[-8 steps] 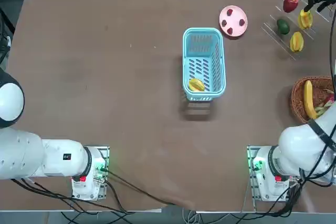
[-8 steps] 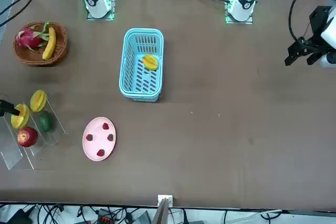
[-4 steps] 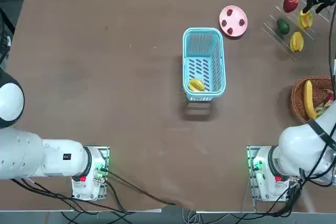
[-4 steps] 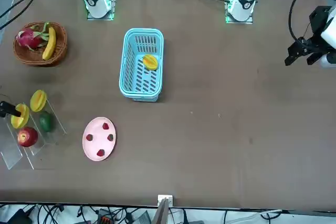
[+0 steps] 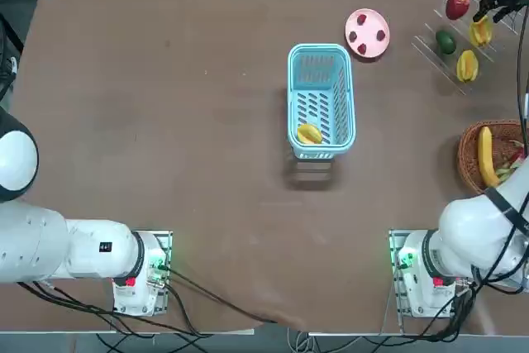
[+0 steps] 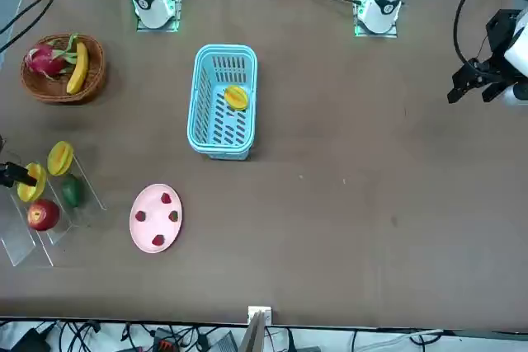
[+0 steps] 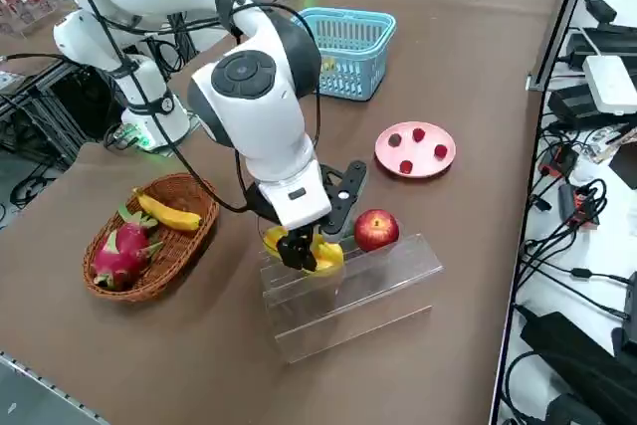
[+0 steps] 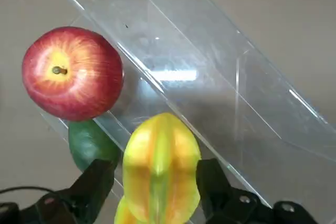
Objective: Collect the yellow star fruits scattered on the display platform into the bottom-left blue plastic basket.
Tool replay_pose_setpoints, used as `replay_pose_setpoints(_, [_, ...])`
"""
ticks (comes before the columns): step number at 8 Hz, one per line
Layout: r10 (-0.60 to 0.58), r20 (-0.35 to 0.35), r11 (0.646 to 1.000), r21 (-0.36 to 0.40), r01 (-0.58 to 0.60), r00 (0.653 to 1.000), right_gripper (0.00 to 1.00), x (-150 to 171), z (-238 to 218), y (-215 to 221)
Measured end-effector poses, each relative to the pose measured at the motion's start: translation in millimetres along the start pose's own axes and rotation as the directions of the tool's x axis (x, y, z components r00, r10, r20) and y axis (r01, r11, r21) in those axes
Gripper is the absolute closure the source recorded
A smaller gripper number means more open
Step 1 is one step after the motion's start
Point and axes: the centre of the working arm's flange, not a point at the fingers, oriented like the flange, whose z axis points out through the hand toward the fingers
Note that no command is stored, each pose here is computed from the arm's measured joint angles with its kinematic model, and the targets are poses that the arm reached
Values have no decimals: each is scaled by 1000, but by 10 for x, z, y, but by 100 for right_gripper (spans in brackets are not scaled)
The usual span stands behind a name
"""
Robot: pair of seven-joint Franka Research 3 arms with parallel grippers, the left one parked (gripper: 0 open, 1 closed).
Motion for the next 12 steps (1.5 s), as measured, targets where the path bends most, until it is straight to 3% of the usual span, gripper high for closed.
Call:
replay_pose_setpoints(2, [0, 1, 1000, 3, 0, 1000, 9, 3, 29, -7])
replay_pose_setpoints(3, [0, 2, 1000, 3, 0, 1000, 19, 3, 35, -10])
replay_pose_setpoints(6, [-1, -6, 1000, 1, 1, 1000, 78, 15, 3, -10])
replay_pose_setpoints(9, [-5, 15, 1000, 15, 4, 1000, 79, 6, -15, -46])
replay_pose_setpoints(12, [2, 122, 996, 86, -13, 993, 79, -51, -505, -396])
